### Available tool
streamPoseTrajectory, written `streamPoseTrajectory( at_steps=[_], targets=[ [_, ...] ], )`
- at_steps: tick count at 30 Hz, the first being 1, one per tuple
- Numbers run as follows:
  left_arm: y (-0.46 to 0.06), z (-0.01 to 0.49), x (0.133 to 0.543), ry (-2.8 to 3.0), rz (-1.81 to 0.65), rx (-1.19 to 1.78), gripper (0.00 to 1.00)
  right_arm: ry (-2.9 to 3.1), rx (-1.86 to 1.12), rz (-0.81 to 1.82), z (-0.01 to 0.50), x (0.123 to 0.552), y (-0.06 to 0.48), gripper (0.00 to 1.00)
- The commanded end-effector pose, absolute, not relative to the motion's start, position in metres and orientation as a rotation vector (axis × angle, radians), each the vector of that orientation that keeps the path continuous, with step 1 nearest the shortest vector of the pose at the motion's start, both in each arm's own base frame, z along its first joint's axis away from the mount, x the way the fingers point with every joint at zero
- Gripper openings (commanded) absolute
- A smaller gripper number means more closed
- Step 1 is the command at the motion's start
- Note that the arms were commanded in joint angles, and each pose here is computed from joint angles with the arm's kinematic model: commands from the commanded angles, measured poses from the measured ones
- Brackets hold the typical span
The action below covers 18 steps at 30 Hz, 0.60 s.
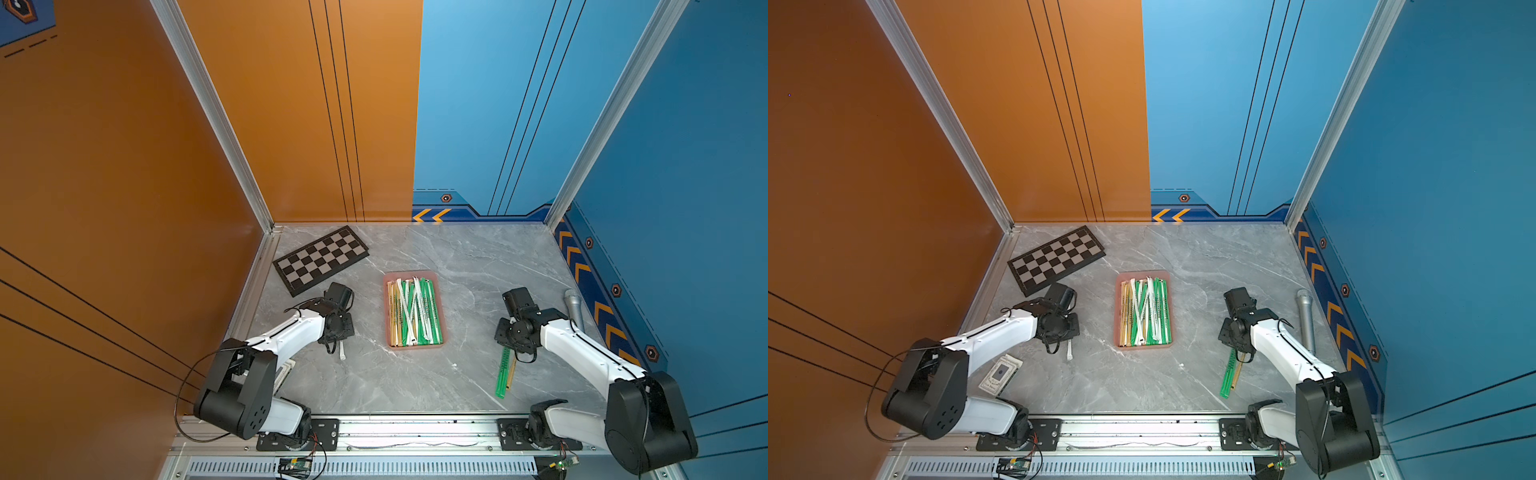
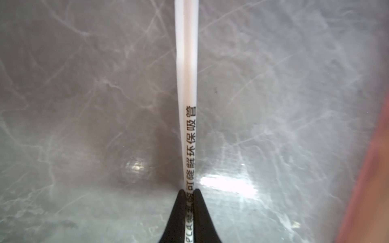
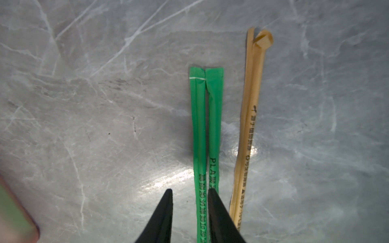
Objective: Put the straws into the storage box
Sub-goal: Pick up the straw from the center of the board, then place the straw in the storage box.
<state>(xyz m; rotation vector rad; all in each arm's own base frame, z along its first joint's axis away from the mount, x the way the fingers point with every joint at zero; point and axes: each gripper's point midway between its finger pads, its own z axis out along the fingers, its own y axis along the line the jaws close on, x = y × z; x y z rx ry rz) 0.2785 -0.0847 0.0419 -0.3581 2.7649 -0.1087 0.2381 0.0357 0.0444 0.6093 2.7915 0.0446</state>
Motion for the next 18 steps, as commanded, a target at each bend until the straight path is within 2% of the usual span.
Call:
streamPoseTrajectory(
  at_steps=[1, 9, 18],
  targets=[
    [-0.108, 0.078, 0.296, 2.668, -0.247, -0.343, 0.10, 2.820, 0.626, 0.040, 0.035, 0.232, 0.038, 0.31],
    [-0.165, 0.131, 0.314, 2.517, -0.521, -0.264, 0.10, 2.838, 0.619, 0.042, 0.027, 0.230, 0.042, 0.29],
    [-0.239, 0.137, 0.325, 2.460, -0.776, -0.169, 0.10, 2.863, 0.610, 0.023, 0.019, 0.228, 0.043, 0.26]
  ],
)
